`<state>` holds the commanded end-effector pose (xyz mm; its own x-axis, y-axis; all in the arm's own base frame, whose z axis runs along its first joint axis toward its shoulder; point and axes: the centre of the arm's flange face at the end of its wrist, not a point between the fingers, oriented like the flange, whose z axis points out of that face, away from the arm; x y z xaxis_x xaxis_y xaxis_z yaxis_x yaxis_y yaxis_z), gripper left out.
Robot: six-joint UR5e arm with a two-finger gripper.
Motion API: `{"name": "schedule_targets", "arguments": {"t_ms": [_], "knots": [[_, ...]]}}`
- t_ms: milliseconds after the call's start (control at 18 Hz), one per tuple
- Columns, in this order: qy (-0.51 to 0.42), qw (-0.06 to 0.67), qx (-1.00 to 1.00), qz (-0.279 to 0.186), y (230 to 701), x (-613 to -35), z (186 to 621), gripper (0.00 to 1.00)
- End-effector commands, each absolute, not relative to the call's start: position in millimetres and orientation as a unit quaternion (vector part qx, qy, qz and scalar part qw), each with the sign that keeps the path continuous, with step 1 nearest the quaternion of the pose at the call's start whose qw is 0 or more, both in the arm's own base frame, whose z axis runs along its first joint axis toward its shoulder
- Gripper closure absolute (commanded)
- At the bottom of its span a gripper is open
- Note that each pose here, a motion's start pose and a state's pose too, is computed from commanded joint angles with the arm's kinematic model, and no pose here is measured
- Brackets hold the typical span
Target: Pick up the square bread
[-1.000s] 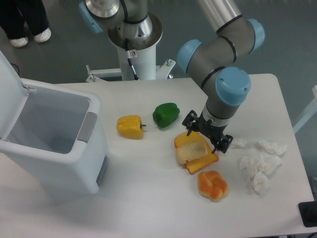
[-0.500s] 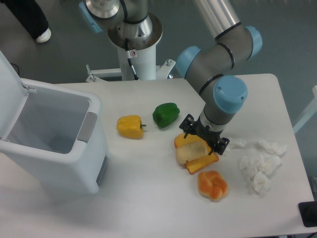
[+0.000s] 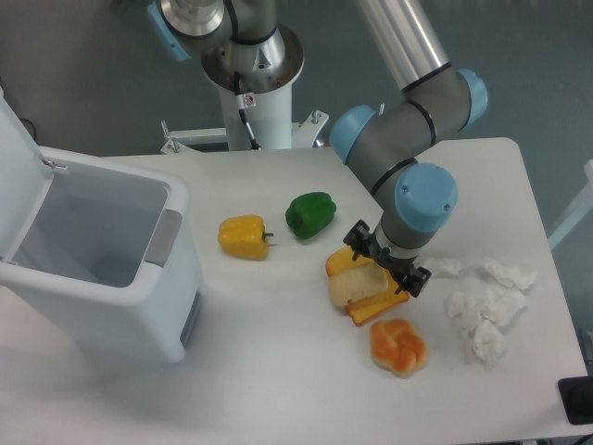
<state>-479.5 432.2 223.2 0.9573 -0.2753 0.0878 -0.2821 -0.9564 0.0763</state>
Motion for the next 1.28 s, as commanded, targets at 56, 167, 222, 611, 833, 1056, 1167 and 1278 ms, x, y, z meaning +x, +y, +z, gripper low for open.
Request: {"name": "schedule_targets", "arguments": {"t_ms": [56, 167, 222, 611, 833, 1056, 1167, 1278], "knots": [[-0.141, 0.045, 0.988, 0.041, 432, -478, 220, 0.00], [-0.143, 0.046, 0.988, 0.043, 435, -474, 219, 0.00], [-0.146, 0.047, 0.987, 0.042, 438, -471, 218, 0.00], [-0.157, 0.052, 0.985, 0.050, 446, -455, 210, 0.22], [-0.160, 0.053, 0.984, 0.051, 445, -454, 209, 0.55], [-0.158, 0.050, 0.985, 0.046, 444, -455, 216, 0.73], [-0.156, 0.050, 0.985, 0.043, 444, -457, 219, 0.78], [-0.155, 0.048, 0.986, 0.040, 444, -459, 223, 0.78]]}}
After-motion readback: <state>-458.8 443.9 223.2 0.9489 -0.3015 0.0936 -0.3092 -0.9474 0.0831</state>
